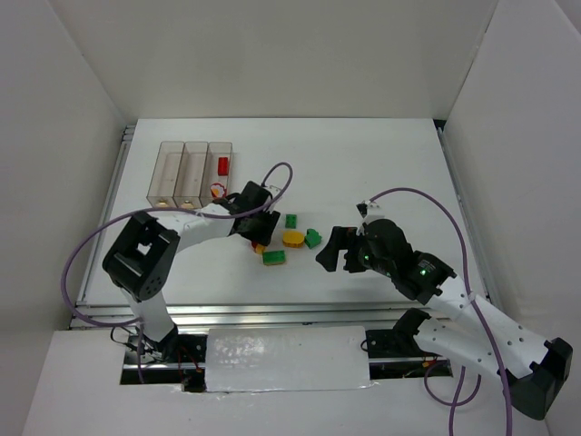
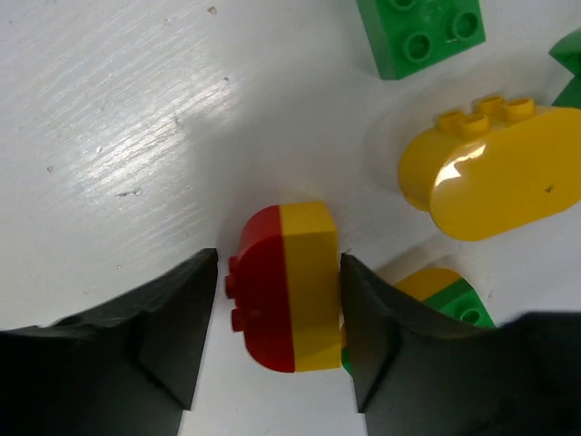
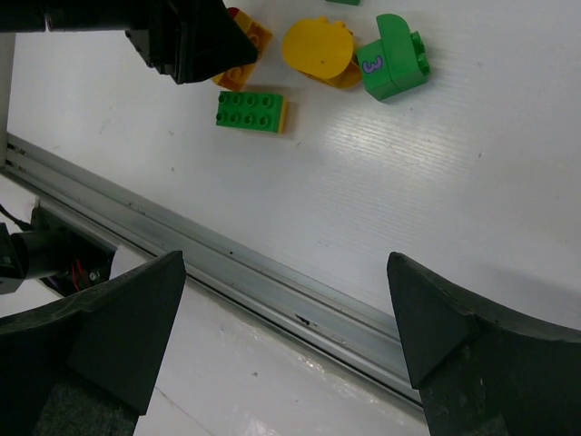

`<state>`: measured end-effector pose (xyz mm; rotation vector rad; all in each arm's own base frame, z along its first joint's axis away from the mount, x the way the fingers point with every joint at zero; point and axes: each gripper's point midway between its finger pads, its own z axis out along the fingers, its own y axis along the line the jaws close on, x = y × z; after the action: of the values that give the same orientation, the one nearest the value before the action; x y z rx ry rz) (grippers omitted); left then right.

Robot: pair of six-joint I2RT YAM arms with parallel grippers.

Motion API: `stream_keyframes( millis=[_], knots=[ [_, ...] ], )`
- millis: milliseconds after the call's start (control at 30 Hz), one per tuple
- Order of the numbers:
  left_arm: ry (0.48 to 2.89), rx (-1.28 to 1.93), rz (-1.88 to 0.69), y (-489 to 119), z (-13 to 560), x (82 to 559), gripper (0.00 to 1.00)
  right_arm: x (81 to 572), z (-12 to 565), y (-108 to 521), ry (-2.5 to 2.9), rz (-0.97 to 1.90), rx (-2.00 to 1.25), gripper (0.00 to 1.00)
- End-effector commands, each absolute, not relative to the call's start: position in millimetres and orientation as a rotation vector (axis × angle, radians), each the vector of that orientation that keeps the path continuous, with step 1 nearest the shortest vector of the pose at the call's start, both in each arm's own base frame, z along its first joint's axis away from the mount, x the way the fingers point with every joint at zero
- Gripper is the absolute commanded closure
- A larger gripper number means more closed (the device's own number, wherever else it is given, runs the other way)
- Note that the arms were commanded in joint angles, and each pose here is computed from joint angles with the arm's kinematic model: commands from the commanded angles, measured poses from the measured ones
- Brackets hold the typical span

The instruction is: Sort the legos into containers by color

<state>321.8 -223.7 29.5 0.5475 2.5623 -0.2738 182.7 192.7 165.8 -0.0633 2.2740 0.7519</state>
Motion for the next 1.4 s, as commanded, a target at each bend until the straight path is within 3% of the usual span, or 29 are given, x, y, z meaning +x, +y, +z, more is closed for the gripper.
stream_keyframes(
  millis=[0, 33, 100, 133, 200, 233, 433, 533, 733, 933, 1267, 1367],
  knots=[
    [2.565, 0.503, -0.25, -217, 25, 326, 0.39, 184, 172, 196, 2.238, 0.767, -0.089, 0.0],
    [2.561, 0.492, -0.245, -216, 26, 328, 0.51, 184, 173, 196, 2.237, 0.768, -0.087, 0.0],
    [2.531, 0.46, -0.233, -213, 36, 332, 0.58, 185, 172, 196, 2.234, 0.767, -0.084, 0.0],
    [2.517, 0.446, -0.232, -213, 40, 334, 0.73, 185, 172, 196, 2.233, 0.768, -0.083, 0.0],
    [2.463, 0.415, -0.232, -212, 61, 340, 0.87, 187, 173, 197, 2.221, 0.774, -0.077, 0.0],
    [2.437, 0.398, -0.22, -210, 70, 344, 1.0, 188, 172, 197, 2.22, 0.777, -0.061, 0.0],
    [2.089, 0.492, -0.478, -241, 157, 333, 1.0, 201, 204, 203, 2.111, 0.87, 0.098, 0.0],
    [1.852, 0.619, -0.65, -260, 191, 301, 1.0, 209, 242, 207, 2.018, 0.946, 0.168, 0.0],
    [1.597, 0.806, -0.83, -279, 219, 243, 1.0, 220, 276, 229, 1.991, 1.024, 0.153, 0.03],
    [1.522, 0.941, -0.883, -297, 230, 218, 1.0, 215, 270, 265, 2.08, 1.126, 0.029, 0.16],
    [1.462, 1.019, -0.912, -309, 241, 204, 1.0, 191, 230, 298, 2.23, 1.127, -0.107, 0.21],
    [1.445, 1.019, -0.913, -310, 247, 203, 1.0, 185, 218, 302, 2.261, 1.119, -0.133, 0.32]
  ],
)
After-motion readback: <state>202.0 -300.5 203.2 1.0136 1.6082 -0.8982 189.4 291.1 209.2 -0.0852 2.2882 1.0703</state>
